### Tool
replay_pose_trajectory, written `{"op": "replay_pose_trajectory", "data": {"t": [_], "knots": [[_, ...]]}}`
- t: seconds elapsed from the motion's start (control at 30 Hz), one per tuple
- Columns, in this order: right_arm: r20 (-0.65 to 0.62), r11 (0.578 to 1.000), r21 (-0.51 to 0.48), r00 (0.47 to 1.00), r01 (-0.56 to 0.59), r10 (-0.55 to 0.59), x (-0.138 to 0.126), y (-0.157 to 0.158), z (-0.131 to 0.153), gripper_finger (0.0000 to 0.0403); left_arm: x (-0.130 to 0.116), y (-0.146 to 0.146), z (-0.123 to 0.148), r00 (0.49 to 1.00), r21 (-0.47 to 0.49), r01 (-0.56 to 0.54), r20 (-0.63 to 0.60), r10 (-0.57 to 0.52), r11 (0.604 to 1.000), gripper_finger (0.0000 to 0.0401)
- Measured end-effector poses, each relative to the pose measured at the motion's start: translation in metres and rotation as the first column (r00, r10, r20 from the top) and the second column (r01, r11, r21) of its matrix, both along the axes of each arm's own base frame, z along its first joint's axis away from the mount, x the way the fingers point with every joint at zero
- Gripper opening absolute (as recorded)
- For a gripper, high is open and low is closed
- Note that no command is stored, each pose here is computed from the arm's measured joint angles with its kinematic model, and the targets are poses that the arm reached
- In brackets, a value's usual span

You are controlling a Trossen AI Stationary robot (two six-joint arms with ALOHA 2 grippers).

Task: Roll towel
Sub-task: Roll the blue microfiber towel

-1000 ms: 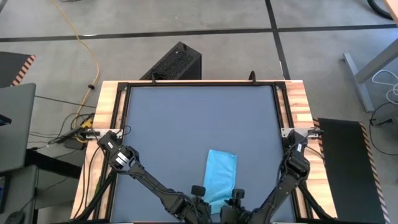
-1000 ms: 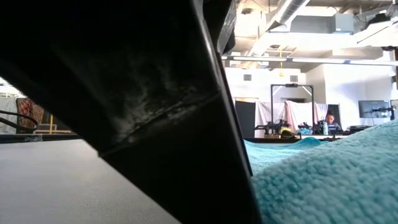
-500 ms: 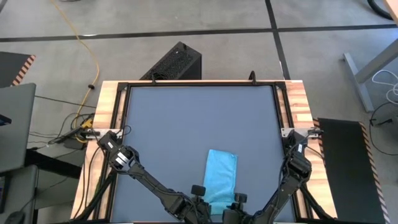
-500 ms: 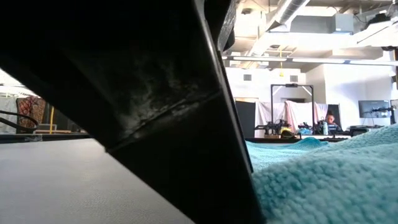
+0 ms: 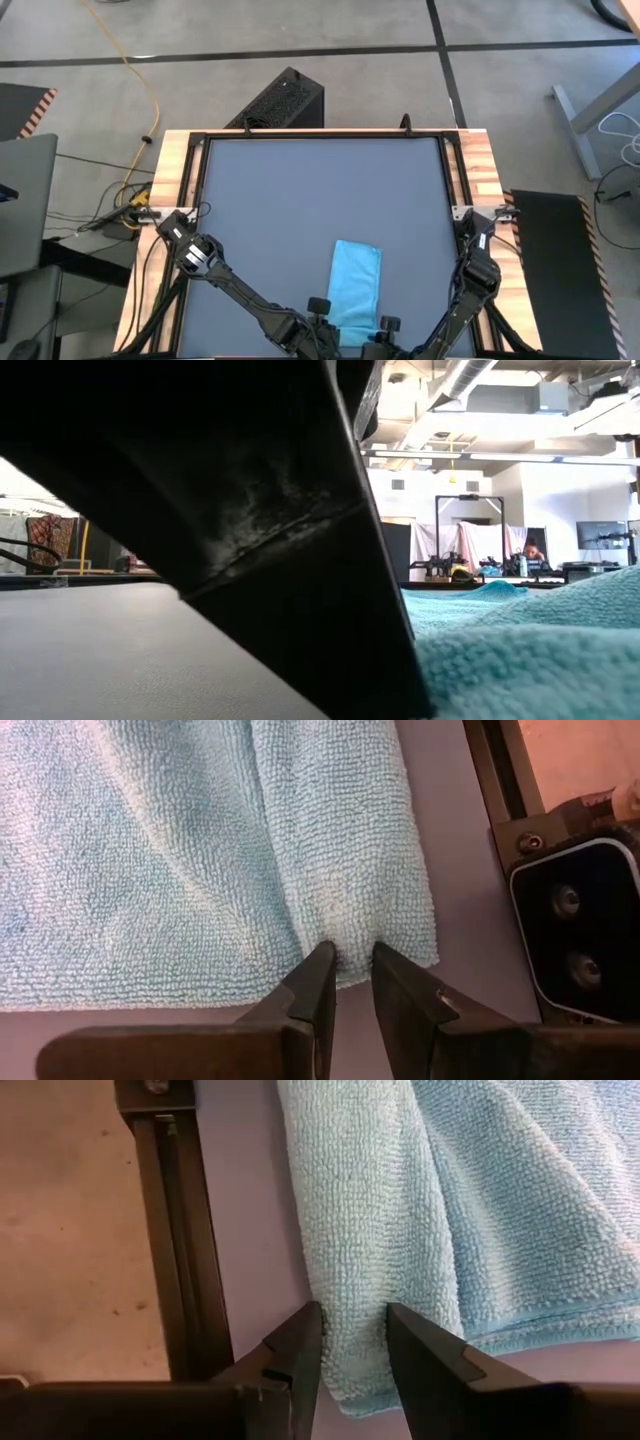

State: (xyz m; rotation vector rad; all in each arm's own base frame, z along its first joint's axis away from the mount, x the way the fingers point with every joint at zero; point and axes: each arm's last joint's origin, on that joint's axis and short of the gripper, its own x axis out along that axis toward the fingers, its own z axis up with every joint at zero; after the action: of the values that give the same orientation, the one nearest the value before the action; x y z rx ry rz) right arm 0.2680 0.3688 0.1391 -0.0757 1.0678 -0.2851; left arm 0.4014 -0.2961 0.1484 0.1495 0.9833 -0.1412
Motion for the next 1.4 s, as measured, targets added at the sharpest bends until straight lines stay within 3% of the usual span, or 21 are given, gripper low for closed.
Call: {"op": "replay_pose_trajectory", "data": {"t": [0.4,0.83,1.2,1.27,1.4], "knots": [[-0.026,0.998,-0.067,0.999,0.019,-0.020,0.005,-0.010,-0.006,0.0141,-0.001,-0.002,0.000,1.000,-0.028,-0.005,-0.010,0.005,1.000,0.0056],[-0.006,0.998,-0.057,0.999,0.034,-0.035,-0.003,-0.005,-0.011,0.0141,-0.001,-0.001,0.000,1.000,-0.010,-0.012,-0.004,0.012,1.000,0.0056],[-0.064,0.997,-0.018,0.995,0.072,-0.073,0.005,-0.013,-0.017,0.0124,-0.001,0.000,0.003,1.000,-0.003,-0.014,0.002,0.014,1.000,0.0056],[-0.067,0.997,-0.017,0.995,0.074,-0.075,0.006,-0.014,-0.018,0.0120,-0.003,-0.002,0.009,1.000,0.034,0.005,0.030,-0.006,0.999,0.0056],[-0.069,0.997,-0.018,0.995,0.071,-0.072,0.005,-0.014,-0.018,0.0119,-0.013,-0.010,0.033,0.987,0.217,0.060,0.135,-0.091,0.974,0.0056]]}}
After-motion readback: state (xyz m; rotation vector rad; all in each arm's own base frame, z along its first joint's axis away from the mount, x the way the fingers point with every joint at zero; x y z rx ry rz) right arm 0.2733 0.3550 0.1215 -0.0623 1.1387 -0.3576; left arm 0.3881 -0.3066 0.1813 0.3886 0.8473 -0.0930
